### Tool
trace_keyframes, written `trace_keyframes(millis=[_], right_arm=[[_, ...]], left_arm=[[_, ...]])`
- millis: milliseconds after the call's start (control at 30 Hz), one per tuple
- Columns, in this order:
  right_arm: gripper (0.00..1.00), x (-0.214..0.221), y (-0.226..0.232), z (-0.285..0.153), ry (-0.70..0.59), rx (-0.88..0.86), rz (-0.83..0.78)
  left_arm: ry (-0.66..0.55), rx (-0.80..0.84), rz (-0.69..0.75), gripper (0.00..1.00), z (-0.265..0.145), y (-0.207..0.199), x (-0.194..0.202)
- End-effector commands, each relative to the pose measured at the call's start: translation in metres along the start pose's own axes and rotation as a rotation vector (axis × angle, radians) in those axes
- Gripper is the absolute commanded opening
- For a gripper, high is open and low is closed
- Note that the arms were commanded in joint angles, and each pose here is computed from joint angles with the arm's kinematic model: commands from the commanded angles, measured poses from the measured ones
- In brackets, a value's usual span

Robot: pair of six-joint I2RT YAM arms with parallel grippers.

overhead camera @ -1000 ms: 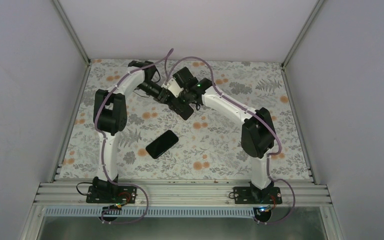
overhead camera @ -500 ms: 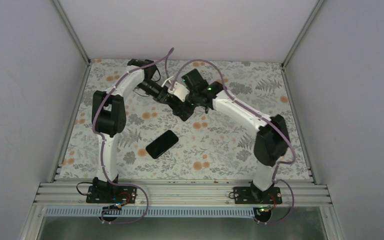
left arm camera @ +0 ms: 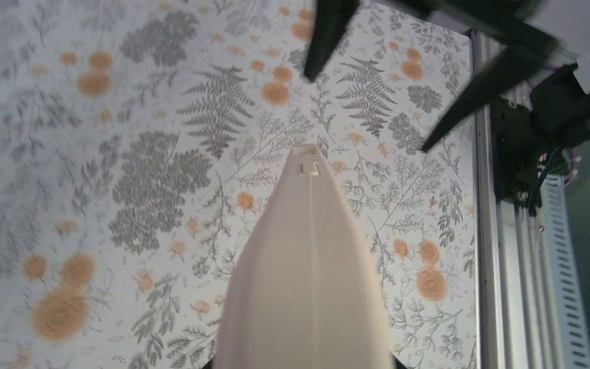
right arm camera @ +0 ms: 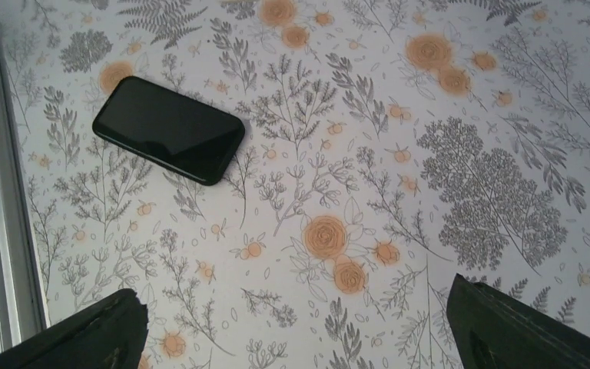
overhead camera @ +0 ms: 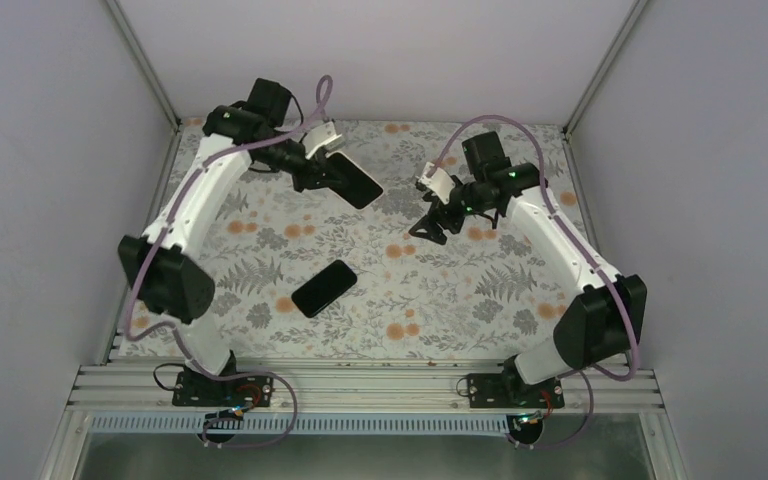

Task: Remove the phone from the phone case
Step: Pick up the phone at the center of the board, then remove the phone case from the phone.

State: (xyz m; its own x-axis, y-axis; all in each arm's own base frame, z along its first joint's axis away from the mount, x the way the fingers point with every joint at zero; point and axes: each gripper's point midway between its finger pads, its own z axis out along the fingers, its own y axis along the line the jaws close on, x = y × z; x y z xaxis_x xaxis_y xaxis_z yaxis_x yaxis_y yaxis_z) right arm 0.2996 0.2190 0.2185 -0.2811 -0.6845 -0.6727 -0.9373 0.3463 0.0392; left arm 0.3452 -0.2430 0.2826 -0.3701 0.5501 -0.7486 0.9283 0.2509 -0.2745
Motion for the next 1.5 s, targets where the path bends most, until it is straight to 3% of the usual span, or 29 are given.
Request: trace_keyframes(millis=[0, 167, 467, 1467], right_arm=[[1.0, -0.011, 0.008, 0.007, -0.086, -0.12, -0.029], [1.0, -0.02, -0.001, 0.013, -0.118, -0.148, -0.005], [0.85, -0.026, -0.003, 0.03, -0.137, -0.25, 0.013], [0.8, -0.052, -0.058, 0.048, -0.16, -0.105, 0.004]], left_arm=[[-0.051, -0.083, 0.221, 0.02, -0.001, -0.025, -0.015], [0.009, -0.138, 0.244, 0.02, 0.016, -0.032, 0.007], [0.008, -0.098, 0.216, 0.02, 0.022, -0.037, 0.011], [0.001, 0.123, 0.225, 0.02, 0.032, -0.084, 0.006]])
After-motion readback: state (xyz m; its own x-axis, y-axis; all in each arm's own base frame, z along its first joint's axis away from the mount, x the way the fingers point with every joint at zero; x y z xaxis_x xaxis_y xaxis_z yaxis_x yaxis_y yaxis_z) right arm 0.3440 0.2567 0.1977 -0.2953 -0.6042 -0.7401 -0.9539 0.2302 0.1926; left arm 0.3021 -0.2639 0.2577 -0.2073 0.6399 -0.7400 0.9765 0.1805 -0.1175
